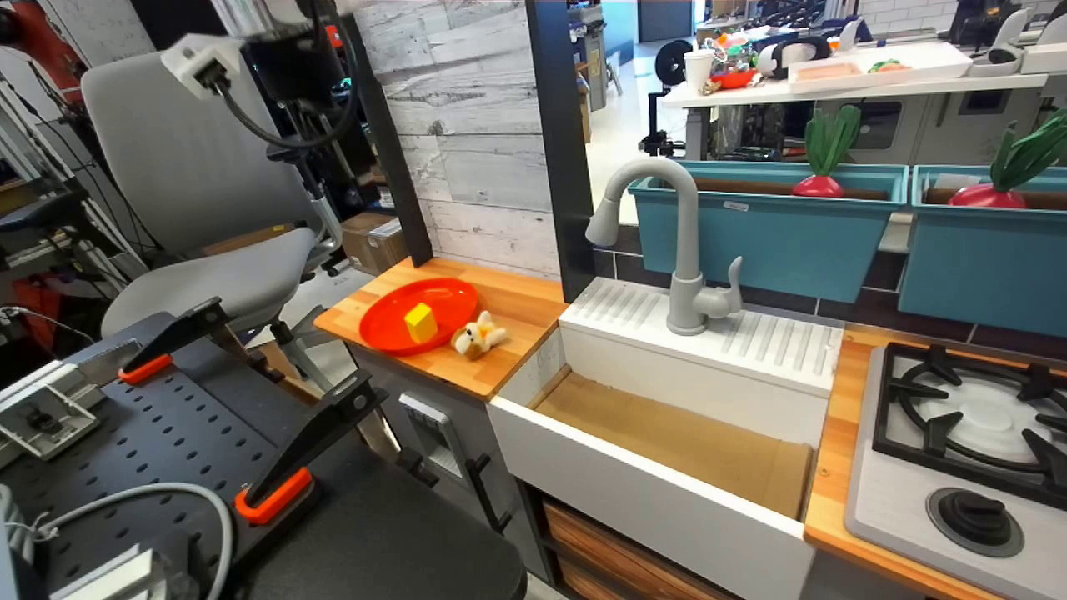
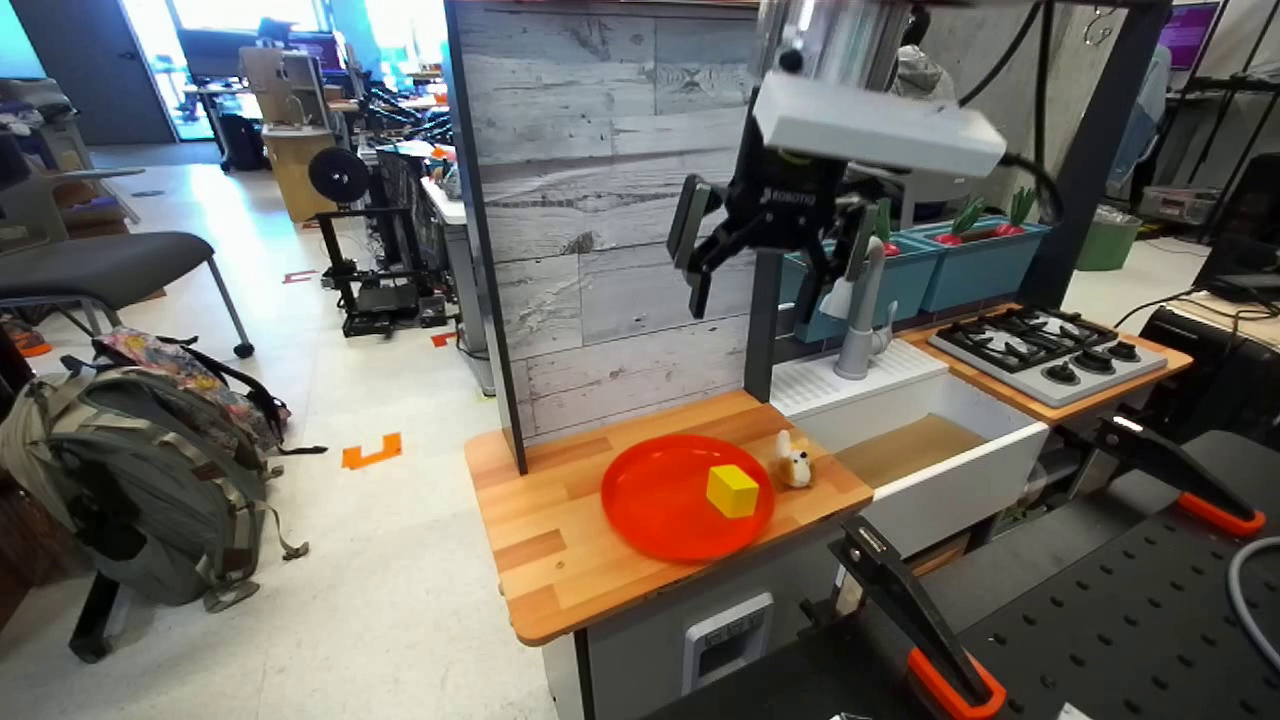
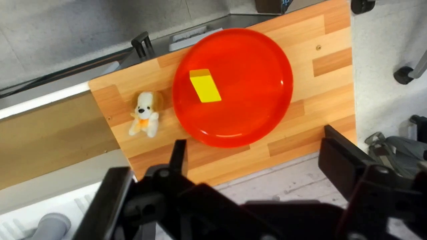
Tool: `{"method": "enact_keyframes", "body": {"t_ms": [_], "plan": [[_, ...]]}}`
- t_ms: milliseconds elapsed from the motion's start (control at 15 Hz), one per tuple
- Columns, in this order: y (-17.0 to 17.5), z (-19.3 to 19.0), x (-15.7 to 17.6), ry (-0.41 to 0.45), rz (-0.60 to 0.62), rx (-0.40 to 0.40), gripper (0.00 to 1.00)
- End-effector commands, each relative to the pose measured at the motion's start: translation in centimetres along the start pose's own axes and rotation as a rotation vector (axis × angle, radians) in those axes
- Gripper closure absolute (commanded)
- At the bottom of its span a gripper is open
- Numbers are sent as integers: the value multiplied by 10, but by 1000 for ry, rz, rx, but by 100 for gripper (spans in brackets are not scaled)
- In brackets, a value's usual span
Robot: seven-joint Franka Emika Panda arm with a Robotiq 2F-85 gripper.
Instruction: Remove the yellow object from the plate
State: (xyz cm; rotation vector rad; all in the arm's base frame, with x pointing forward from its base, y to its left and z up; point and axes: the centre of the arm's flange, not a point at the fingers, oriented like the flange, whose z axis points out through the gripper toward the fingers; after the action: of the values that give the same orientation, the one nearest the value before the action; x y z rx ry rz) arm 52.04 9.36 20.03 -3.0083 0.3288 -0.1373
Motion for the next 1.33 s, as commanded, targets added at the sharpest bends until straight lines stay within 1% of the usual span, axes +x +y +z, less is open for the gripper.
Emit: {"method": "enact_keyframes", "body": {"t_ms": [0, 133, 200, 267, 400, 533, 733, 1000, 1267], "plan": [[-5, 63, 36, -89, 11, 18, 0], [-3, 89, 44, -141, 20, 10, 0], [-1, 94, 46, -157, 23, 3, 0], [5, 80, 22, -124, 25, 4, 0], [6, 94, 31, -141, 31, 1, 0], [6, 96, 34, -147, 32, 1, 0], [12, 115, 36, -146, 34, -36, 0], [17, 150, 36, -186, 33, -77, 0], [17, 175, 37, -188, 20, -88, 0]]}}
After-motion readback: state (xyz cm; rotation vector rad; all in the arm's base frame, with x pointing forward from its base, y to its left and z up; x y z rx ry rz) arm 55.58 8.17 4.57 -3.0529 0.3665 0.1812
